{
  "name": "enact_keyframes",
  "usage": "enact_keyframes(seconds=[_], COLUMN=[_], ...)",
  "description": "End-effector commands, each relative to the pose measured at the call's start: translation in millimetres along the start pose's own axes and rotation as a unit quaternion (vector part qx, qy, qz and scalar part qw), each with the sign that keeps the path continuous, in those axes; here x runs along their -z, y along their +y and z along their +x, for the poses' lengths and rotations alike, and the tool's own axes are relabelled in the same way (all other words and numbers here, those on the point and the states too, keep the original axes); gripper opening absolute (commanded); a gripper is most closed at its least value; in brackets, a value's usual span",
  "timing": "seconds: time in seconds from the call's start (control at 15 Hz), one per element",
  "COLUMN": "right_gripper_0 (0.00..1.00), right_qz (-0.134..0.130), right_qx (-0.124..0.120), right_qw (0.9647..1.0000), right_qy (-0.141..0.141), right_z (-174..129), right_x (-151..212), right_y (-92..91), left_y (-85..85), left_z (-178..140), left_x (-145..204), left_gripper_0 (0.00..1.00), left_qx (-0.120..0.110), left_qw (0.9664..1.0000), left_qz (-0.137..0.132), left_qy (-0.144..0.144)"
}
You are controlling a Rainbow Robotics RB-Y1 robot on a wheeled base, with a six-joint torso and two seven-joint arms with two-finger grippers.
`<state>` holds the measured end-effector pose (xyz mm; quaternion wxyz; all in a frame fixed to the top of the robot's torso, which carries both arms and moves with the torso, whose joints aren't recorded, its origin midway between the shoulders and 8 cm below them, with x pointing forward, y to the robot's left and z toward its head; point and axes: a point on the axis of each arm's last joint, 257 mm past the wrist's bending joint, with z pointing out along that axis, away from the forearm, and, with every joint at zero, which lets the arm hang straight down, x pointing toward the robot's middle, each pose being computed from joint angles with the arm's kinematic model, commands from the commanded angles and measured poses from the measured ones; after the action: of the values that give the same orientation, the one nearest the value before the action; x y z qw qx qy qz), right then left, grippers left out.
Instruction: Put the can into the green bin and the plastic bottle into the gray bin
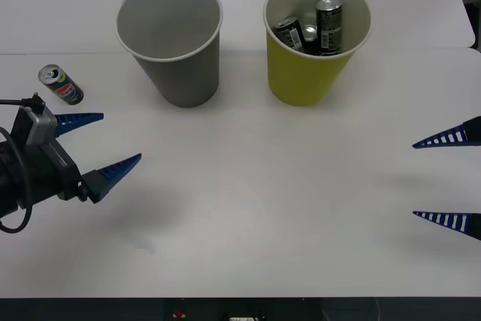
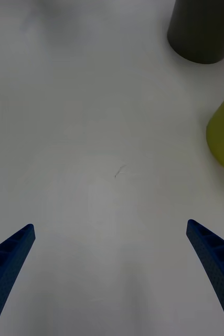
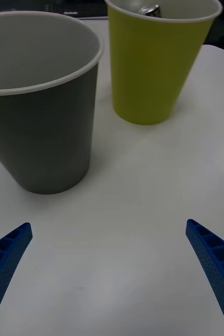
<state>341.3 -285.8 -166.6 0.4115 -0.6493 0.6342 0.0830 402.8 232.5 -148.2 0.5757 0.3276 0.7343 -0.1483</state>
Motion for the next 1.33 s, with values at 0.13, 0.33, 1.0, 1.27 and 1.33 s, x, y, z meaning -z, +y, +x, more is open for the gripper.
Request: enact_keyframes(seconds=[0.13, 0.33, 1.0, 1.27, 1.33], right_gripper_0=[1.0, 1.0, 1.0, 1.0, 1.0], right_qz=[0.0, 0.0, 0.0, 0.0, 0.0], right_qx=[0.0, 0.0, 0.0, 0.0, 0.0], right_qw=[1.0, 1.0, 1.0, 1.0, 1.0], right_qy=[0.0, 0.0, 0.0, 0.0, 0.0], right_z=[0.0, 0.0, 0.0, 0.0, 0.0], right_x=[0.0, 0.0, 0.0, 0.0, 0.0], right_y=[0.0, 0.0, 0.0, 0.0, 0.0], left_y=[24.5, 36.4, 103.6, 139.4, 146.0], left_z=[13.6, 30.4, 90.2, 121.4, 126.6], left_x=[0.4, 0.3, 29.4, 46.3, 49.4], left_gripper_0=[1.0, 1.0, 1.0, 1.0, 1.0], left_qx=[0.064, 0.144, 0.176, 0.161, 0.16], left_qw=[0.9933, 0.9776, 0.9353, 0.9178, 0.9135], left_qz=[-0.095, -0.152, -0.295, -0.353, -0.365], left_qy=[-0.011, -0.022, -0.085, -0.082, -0.083])
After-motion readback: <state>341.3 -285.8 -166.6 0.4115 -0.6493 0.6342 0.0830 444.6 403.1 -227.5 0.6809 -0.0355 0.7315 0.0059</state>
